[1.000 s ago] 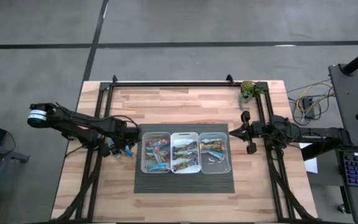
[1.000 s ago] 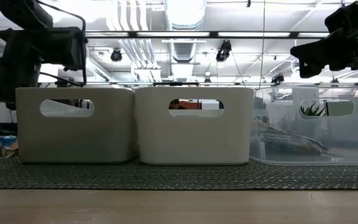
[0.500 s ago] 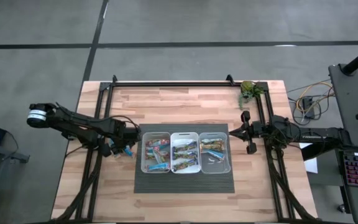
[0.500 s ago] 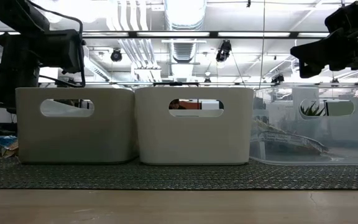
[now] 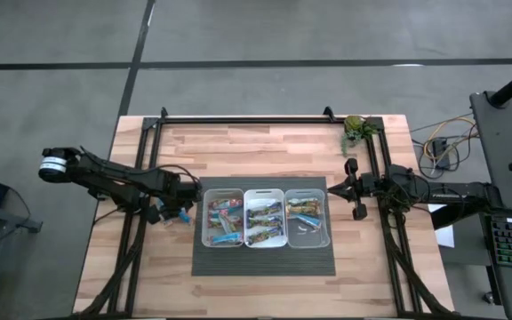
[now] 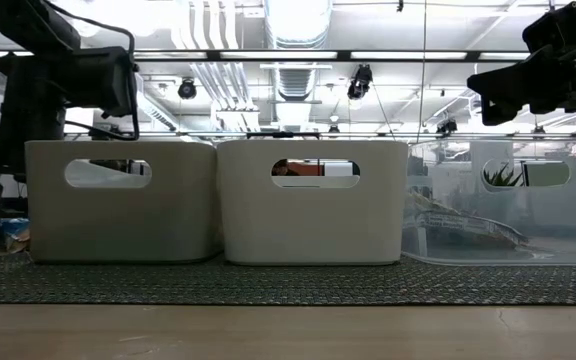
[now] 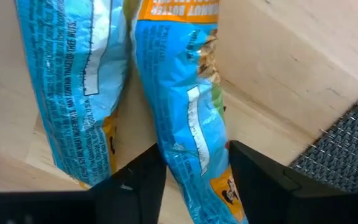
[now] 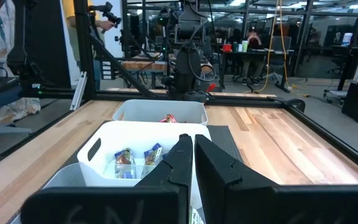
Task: Pick and place Granola Bars by type
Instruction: Put the right yellow granola bar into the transparent bin
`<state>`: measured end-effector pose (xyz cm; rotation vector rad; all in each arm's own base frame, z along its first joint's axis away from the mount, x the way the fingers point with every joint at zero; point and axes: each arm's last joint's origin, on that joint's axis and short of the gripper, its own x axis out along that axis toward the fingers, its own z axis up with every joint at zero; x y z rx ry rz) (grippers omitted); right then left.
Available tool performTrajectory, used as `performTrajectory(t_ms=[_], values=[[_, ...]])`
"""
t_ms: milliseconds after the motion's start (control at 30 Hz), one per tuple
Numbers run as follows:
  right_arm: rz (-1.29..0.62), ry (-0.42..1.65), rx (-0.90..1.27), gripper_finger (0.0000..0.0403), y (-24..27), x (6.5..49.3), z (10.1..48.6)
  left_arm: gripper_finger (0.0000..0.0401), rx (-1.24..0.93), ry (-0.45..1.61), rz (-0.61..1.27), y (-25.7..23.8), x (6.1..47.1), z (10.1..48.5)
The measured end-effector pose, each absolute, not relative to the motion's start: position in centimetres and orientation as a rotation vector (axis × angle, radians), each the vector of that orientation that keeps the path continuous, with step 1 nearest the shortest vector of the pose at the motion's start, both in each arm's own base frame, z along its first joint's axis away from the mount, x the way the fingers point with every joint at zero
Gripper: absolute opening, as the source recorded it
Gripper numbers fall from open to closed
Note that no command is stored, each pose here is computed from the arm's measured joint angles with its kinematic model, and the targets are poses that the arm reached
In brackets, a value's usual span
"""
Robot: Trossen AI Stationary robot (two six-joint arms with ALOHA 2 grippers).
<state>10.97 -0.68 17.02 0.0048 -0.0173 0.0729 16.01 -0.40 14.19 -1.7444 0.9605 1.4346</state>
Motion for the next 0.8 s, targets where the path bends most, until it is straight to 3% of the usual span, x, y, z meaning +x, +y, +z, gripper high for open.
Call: performTrajectory(t_ms=[433, 800], values=[[0.073, -0.018, 0.004, 0.0009, -0.68, 10.97, 17.02, 0.0061, -1.758, 0.962, 1.396, -0.42, 16.31, 14.30], [0.073, -0.017, 0.004, 0.0009, -0.68, 10.97, 17.02, 0.0047, -1.742, 0.975, 1.382, -0.43, 16.32, 14.33]])
